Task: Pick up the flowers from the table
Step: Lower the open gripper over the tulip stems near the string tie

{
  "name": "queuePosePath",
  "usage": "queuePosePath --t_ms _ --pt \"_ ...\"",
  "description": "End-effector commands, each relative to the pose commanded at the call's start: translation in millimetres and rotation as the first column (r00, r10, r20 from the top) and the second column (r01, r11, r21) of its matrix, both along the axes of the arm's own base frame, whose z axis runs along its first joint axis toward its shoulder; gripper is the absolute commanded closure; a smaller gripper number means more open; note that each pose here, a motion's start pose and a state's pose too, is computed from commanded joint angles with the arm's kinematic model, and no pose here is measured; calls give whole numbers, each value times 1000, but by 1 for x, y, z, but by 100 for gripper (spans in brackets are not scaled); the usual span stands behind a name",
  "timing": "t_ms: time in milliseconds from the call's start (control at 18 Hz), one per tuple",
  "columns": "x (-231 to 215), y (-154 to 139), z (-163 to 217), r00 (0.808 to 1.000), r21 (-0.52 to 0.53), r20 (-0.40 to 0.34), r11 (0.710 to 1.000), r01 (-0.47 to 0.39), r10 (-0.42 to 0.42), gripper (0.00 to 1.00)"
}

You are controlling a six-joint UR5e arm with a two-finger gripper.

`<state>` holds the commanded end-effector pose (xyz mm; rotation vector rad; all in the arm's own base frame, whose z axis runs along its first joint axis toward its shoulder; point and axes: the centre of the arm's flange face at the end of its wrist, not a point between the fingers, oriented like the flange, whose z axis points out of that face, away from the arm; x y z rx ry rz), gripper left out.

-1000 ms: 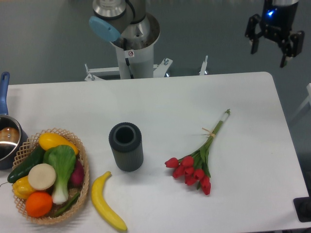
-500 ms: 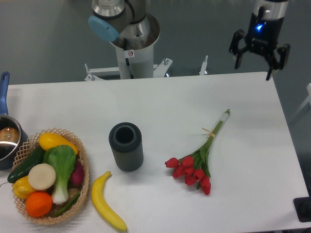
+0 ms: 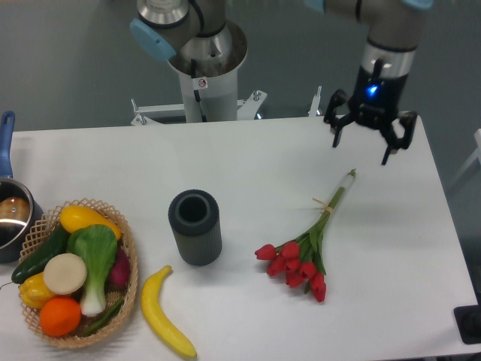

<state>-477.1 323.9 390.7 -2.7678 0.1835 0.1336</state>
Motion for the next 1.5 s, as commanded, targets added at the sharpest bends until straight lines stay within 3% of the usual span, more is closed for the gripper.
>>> queuePosePath --t_ms 111,222,444,667,833,1222,1500 --pt "-8 5 -15 998 -7 40 999 -41 42 0" --pt "-16 24 -25 999 -14 48 1000 -19 20 0" --pt "-34 31 -74 992 -37 128 999 -19 24 0" --pt "-57 39 -99 975 -7 205 996 -91 90 0" --pt "-61 44 -121 966 -15 241 996 -91 92 0" --pt "-57 46 -161 953 -37 291 996 -80 87 0" --pt "-56 47 -164 952 -39 294 997 -72 81 0"
